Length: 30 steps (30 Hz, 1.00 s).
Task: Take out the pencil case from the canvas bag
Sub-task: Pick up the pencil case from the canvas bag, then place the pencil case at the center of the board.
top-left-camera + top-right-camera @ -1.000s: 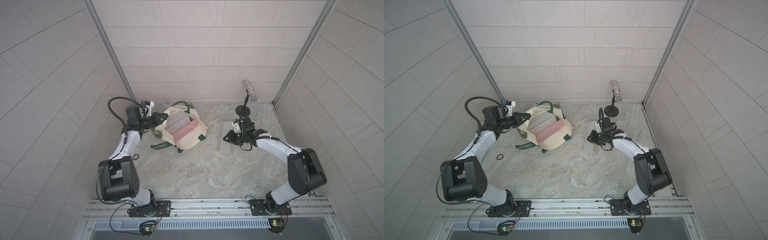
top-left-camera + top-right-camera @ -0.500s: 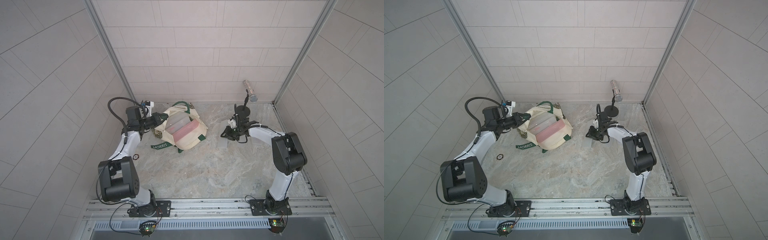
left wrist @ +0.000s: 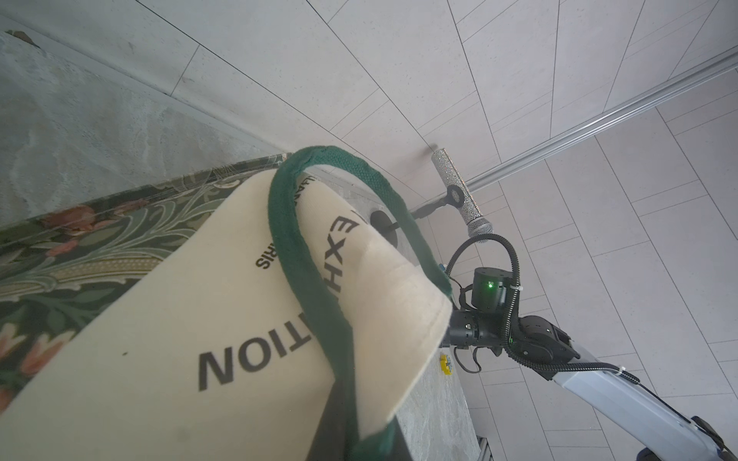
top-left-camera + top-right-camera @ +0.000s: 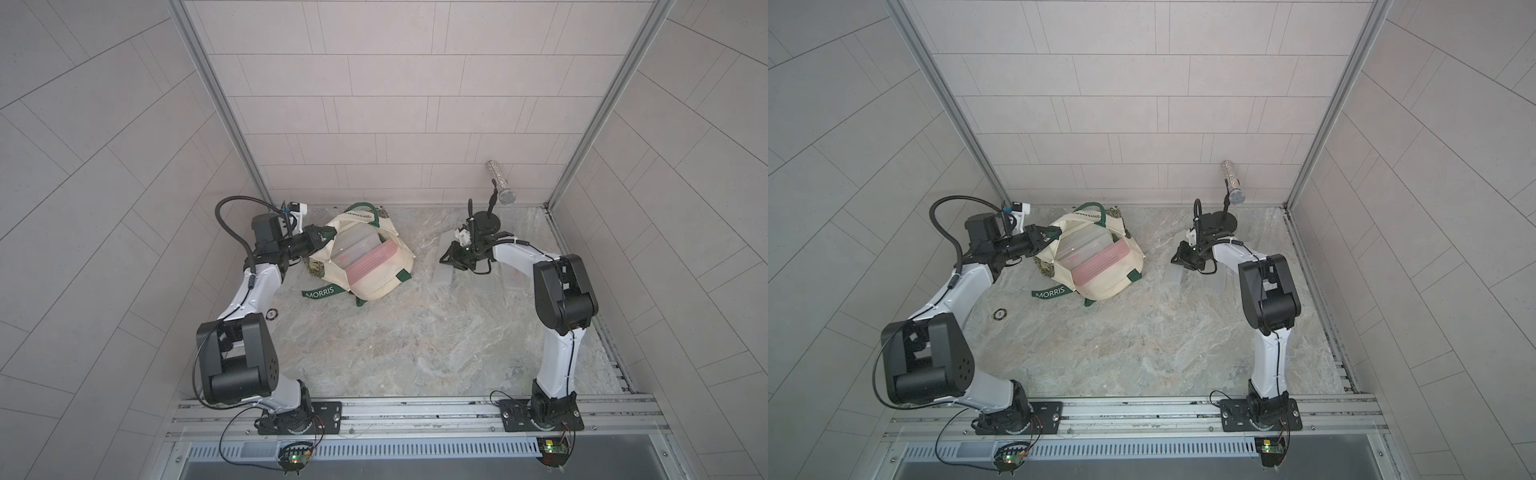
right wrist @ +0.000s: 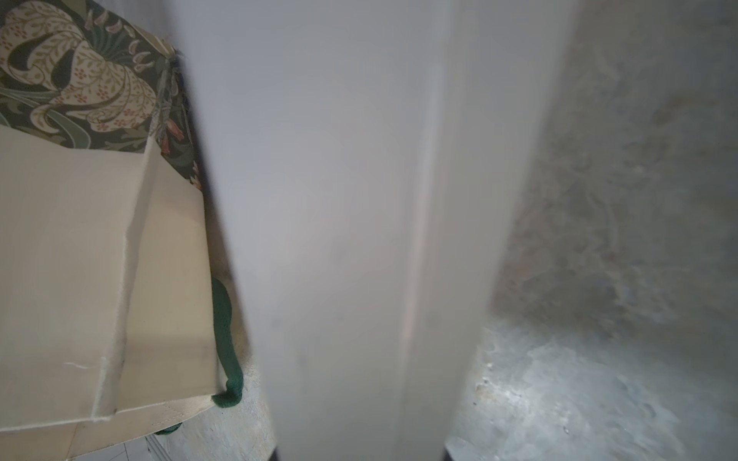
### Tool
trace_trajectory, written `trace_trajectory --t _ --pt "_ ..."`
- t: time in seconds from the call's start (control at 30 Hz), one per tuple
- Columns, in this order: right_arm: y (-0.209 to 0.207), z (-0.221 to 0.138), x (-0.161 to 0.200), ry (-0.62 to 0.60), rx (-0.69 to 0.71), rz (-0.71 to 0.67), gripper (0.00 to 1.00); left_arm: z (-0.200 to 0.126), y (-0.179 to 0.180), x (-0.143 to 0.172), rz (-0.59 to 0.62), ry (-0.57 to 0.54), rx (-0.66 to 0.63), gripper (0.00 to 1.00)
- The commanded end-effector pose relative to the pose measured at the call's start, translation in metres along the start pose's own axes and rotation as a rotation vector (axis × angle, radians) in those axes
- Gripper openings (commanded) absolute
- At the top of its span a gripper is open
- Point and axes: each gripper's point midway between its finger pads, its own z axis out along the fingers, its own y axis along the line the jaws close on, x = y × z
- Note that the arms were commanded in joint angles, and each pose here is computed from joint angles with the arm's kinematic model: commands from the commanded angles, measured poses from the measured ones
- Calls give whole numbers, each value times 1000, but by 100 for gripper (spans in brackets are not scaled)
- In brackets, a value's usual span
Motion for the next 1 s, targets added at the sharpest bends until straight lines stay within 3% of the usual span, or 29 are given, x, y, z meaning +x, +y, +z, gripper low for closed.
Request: trace_trajectory --t 0.0,0.7,0.97 --pt "5 0 -10 -2 -22 9 21 -7 -21 -8 74 -31 52 0" --pt "-31 19 -18 41 102 30 24 -7 -22 -8 78 -32 50 0" --pt "-48 19 -28 58 191 13 30 -6 -20 -8 72 -29 50 0"
